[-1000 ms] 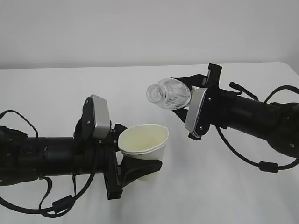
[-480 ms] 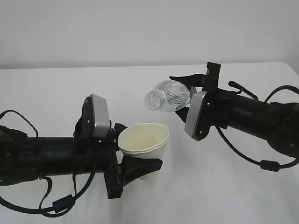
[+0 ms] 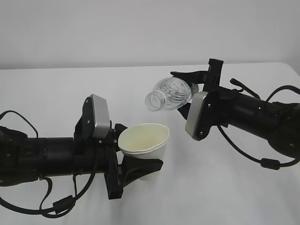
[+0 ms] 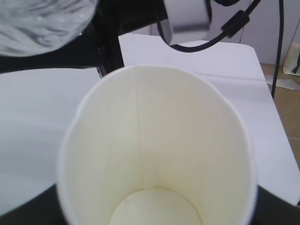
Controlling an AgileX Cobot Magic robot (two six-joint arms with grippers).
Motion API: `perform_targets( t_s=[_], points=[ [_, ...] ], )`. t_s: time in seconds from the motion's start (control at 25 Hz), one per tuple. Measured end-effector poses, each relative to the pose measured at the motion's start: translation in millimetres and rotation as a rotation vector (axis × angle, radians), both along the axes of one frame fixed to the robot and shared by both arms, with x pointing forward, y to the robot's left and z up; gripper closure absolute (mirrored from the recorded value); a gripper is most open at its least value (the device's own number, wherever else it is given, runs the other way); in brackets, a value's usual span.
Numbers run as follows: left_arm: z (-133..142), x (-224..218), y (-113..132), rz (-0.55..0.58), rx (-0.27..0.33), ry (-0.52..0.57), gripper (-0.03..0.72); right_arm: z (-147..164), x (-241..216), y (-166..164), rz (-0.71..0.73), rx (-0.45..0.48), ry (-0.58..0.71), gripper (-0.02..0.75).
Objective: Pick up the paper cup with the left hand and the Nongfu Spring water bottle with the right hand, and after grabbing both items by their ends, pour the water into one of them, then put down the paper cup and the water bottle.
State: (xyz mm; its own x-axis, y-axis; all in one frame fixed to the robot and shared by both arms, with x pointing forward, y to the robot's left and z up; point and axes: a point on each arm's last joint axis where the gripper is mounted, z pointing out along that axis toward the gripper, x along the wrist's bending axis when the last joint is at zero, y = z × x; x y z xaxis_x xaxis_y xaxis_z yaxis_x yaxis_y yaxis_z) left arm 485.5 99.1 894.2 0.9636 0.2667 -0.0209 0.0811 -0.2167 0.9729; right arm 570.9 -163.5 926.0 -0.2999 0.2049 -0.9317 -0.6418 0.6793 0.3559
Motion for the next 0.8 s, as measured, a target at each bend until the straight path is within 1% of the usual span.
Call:
perform_targets(
  t_s=[0.6,0.8],
  points=[
    [0.2,0.1,0.0,0.001,-0.003,0.000,0.242,0.4,1.1,-1.1,-0.009,-0.076,-0.081,0.283],
    [1.4,-0.2,-0.4,-0.002,-0.016,-0.003,0.242,1.0,1.3,-1.2,-0.011,-0.079,-0.093,0.283]
  ],
)
